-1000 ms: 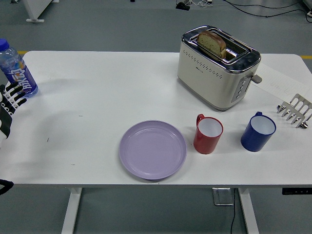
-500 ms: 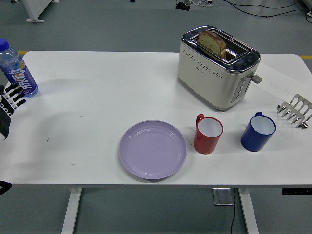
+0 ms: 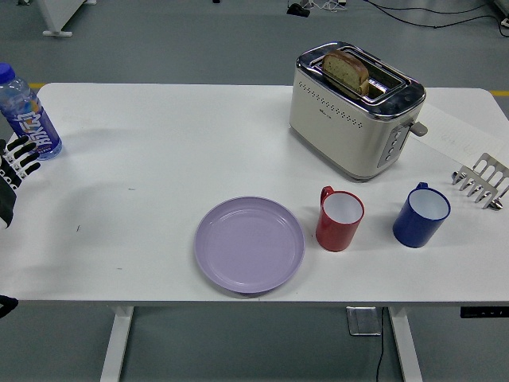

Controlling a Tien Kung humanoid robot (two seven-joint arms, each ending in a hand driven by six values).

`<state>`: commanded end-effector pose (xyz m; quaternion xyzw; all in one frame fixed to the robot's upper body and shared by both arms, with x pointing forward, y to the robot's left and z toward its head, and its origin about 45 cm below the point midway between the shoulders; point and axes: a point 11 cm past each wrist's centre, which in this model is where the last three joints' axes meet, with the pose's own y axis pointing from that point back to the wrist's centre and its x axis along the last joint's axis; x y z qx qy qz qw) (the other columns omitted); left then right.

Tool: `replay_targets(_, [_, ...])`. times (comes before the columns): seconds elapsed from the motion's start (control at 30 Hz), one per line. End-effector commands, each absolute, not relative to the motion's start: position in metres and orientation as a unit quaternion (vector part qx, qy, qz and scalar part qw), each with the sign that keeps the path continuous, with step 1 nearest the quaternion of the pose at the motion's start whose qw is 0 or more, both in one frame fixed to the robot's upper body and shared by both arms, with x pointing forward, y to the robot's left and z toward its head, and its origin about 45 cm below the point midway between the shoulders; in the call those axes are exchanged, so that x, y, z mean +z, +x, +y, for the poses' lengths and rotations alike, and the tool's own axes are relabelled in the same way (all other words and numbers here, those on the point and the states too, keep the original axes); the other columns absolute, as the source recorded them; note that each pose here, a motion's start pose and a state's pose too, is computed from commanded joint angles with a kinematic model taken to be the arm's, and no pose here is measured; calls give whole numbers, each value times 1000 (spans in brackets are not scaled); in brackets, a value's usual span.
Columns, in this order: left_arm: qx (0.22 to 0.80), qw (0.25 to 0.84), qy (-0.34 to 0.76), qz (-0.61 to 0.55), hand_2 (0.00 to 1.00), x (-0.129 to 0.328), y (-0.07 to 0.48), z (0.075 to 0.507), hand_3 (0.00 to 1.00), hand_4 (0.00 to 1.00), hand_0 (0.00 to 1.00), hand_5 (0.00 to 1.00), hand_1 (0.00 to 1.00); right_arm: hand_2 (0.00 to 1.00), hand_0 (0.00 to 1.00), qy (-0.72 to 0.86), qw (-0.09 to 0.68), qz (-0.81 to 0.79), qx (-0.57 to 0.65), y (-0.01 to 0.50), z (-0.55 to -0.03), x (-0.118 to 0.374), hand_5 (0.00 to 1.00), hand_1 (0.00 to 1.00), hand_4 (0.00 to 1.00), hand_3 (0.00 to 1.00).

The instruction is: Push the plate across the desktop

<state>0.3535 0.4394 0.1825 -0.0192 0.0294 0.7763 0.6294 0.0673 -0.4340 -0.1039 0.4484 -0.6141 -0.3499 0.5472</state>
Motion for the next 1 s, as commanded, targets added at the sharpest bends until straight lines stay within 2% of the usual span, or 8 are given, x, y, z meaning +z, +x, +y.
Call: replay_targets(1.0, [781, 624, -23, 27, 769, 185, 354, 441, 750, 551, 788, 998, 791, 711, 652, 449, 548, -615, -348, 69, -434, -104, 290, 638, 239, 660])
